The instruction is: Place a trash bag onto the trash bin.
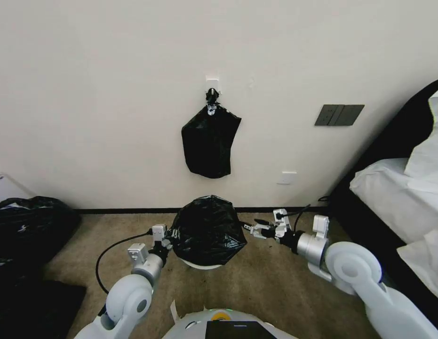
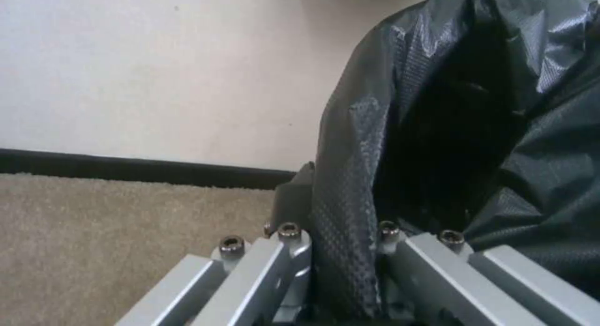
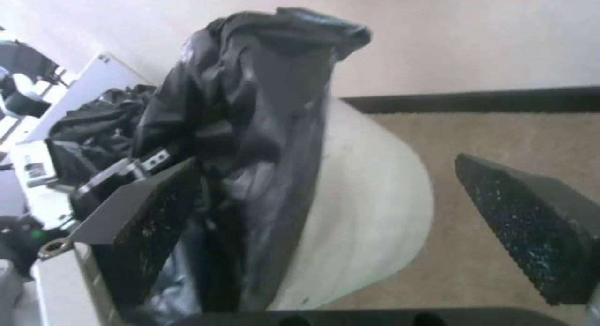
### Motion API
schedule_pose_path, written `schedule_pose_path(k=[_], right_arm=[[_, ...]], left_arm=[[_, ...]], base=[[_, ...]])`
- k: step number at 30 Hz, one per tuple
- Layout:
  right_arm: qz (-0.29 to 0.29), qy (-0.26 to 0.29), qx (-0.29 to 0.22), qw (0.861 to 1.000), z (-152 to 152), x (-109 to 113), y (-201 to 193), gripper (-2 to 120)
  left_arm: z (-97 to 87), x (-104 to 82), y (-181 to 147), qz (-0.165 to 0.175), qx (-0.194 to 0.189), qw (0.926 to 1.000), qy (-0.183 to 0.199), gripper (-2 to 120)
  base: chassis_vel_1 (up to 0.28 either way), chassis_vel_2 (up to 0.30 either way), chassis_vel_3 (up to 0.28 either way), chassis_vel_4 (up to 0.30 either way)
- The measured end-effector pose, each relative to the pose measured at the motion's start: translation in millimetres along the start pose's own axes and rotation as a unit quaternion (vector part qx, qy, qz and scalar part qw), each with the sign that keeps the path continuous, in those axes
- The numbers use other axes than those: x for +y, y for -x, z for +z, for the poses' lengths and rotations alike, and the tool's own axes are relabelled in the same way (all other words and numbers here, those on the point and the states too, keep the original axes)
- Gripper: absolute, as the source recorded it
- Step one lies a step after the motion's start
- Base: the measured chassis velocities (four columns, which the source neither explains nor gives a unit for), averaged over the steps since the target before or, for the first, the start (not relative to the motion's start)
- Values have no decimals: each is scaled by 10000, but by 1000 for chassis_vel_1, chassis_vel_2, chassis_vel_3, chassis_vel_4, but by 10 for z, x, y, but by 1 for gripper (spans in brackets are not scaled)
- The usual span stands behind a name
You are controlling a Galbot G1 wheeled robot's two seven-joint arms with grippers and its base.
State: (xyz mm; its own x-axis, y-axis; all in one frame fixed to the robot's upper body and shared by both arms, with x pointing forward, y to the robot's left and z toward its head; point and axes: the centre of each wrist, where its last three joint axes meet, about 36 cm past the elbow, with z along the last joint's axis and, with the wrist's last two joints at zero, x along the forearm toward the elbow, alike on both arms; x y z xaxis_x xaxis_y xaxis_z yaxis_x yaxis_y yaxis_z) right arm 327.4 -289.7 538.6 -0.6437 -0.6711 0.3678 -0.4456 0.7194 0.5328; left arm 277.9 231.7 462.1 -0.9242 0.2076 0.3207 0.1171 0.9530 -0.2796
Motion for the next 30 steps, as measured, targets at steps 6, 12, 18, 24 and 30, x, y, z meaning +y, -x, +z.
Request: schedule_pose_path(k=[6, 12, 18, 24, 30], right_arm=[[-105, 109, 62, 9999, 124, 65, 44, 95], [-83, 138, 156, 9997, 204, 62, 85, 73], [-114, 132, 140, 9997, 195, 46, 91, 52], [-133, 126, 184, 9997, 199, 36, 114, 29], [-135, 146, 194, 9996, 205, 18, 136, 10]], left_arm=[[-27, 5, -1, -15, 21, 10000, 20, 3], [-53, 14, -6, -36, 20, 10000, 18, 3], [-56, 6, -13, -70, 31, 10000, 18, 3], [-71, -12, -1, -39, 19, 10000, 15, 3], [-74, -1, 7, -47, 22, 10000, 5, 3]], base=[[0, 0, 0, 0], [0, 0, 0, 0], [0, 0, 0, 0], [0, 0, 0, 0], [0, 0, 0, 0]])
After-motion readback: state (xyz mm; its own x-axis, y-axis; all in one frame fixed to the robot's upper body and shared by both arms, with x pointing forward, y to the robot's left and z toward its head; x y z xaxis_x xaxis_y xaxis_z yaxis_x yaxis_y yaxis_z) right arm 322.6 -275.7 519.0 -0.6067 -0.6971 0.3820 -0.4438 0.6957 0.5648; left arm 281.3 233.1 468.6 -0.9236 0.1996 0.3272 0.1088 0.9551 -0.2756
